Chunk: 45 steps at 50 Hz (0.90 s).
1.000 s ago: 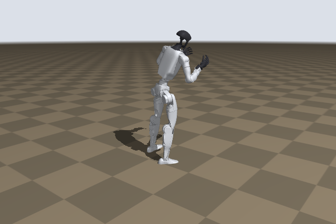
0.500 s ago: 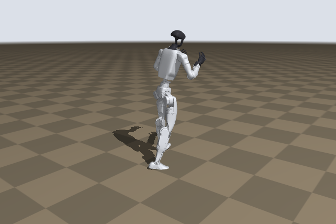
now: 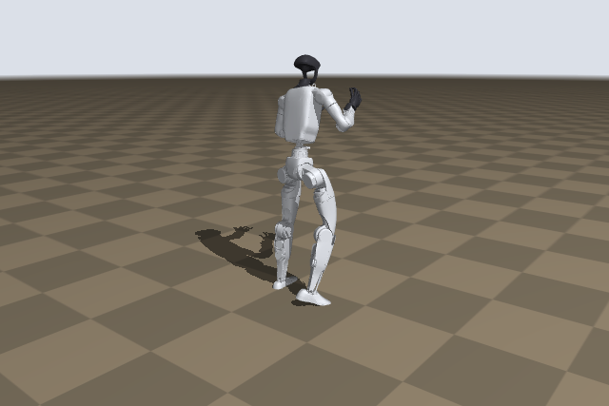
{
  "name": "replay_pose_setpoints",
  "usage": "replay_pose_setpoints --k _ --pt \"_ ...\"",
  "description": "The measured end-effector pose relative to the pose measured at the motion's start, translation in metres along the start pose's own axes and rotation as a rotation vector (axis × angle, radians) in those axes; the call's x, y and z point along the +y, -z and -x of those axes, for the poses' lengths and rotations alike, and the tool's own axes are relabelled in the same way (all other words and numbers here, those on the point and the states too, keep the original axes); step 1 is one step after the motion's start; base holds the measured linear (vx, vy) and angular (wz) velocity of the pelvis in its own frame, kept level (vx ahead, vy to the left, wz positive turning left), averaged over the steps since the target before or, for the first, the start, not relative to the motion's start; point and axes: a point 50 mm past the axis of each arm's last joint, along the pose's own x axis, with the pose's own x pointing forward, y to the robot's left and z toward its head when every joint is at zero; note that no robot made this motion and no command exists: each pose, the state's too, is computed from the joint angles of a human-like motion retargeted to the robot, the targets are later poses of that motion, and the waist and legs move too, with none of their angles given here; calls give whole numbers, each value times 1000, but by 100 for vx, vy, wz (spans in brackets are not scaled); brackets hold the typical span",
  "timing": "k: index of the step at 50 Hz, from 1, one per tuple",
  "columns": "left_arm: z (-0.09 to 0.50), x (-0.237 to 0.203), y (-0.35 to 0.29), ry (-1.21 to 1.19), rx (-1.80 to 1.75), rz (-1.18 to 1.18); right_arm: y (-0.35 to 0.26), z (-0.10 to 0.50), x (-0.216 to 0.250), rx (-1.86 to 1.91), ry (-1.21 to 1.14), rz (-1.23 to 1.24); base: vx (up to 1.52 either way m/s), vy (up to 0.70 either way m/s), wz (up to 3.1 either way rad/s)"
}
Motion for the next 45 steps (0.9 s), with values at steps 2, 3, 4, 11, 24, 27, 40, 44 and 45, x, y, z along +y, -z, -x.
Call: replay_pose_setpoints --k 2,3,4,11,24,27,40,44,45 --pt "2 1 0 -31 -13 8 -1 0 2 -7 11 -17 31 7 55" --pt "2 4 0 -39 4 12 -1 -1 1 -5 10 -19 32 6 62" --pt "3 5 1 -46 1 7 -1 0 1 -6 13 -22 32 5 70" --pt "10 7 0 -16 19 -44 -3 3 -3 -4 25 -27 33 -3 65" --pt "3 -2 -2 69 -4 -78 -4 5 -16 -5 84 19 39 -15 51" --pt "3 -3 -2 71 -5 -71 -5 5 -18 -13 98 21 46 -24 56" --pt "25 -3 9 -24 99 48 -6 2 -16 -22 67 79 46 -18 43" --pt "24 -7 11 -14 103 66 -6 0 -16 -24 58 100 35 -22 4" --pt "23 -8 11 -10 103 70 -6 -1 -16 -22 58 103 32 -22 -29"
